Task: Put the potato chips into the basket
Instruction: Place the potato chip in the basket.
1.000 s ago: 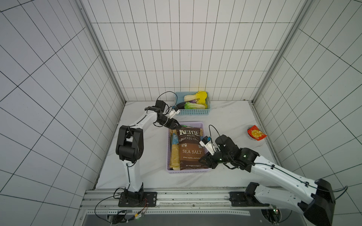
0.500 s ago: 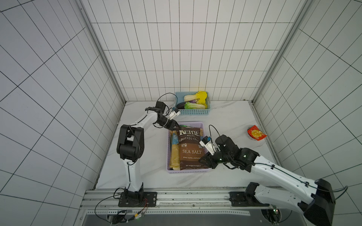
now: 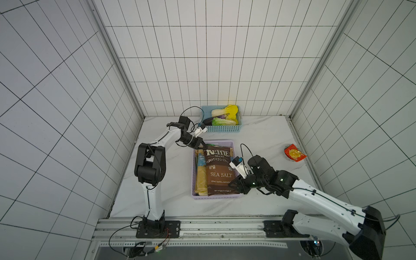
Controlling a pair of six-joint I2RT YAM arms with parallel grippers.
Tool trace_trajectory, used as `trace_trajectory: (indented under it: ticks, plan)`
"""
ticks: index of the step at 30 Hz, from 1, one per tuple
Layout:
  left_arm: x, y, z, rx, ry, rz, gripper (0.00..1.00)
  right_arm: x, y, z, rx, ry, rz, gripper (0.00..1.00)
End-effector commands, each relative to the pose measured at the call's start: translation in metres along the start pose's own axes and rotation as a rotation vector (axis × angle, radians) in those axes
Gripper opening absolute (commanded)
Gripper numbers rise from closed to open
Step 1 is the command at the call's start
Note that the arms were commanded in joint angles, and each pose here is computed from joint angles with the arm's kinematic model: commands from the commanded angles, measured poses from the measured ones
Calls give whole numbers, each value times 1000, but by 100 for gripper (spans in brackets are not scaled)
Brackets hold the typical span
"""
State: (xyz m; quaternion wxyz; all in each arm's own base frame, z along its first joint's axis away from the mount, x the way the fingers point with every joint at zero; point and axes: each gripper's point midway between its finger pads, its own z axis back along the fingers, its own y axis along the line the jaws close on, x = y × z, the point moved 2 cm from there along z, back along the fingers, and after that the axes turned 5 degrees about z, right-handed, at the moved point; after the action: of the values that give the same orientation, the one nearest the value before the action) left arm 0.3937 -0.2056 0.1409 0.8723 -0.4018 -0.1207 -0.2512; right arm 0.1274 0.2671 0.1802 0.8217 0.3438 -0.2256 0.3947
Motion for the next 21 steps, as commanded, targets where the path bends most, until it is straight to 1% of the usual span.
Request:
trace_trajectory:
  ticks: [1, 6, 12, 15, 17, 19, 20, 21]
  plan:
    - [13, 6, 4, 14, -28, -16, 0, -5, -6, -1, -15, -3, -13, 32]
    - [23, 8, 6, 35, -43, -27, 0, -4, -5, -2, -8, 2, -12, 32]
    - [24, 9, 5, 36, -42, -22, 0, -4, -5, -4, -5, 4, -13, 32]
    - [24, 6, 10, 39, -52, -30, 0, -3, -5, -3, -5, 0, -13, 32]
    - [29, 3, 23, 54, -89, -32, 0, -1, -6, -2, -18, -10, -13, 32]
    - [37, 1, 42, 110, -165, -55, 0, 3, -12, -1, -54, -27, -22, 33]
    - [41, 0, 54, 159, -205, -76, 7, 5, -17, 0, -90, -39, -34, 34]
    - [44, -2, 62, 205, -236, -100, 20, 7, -20, 0, -110, -48, -41, 35]
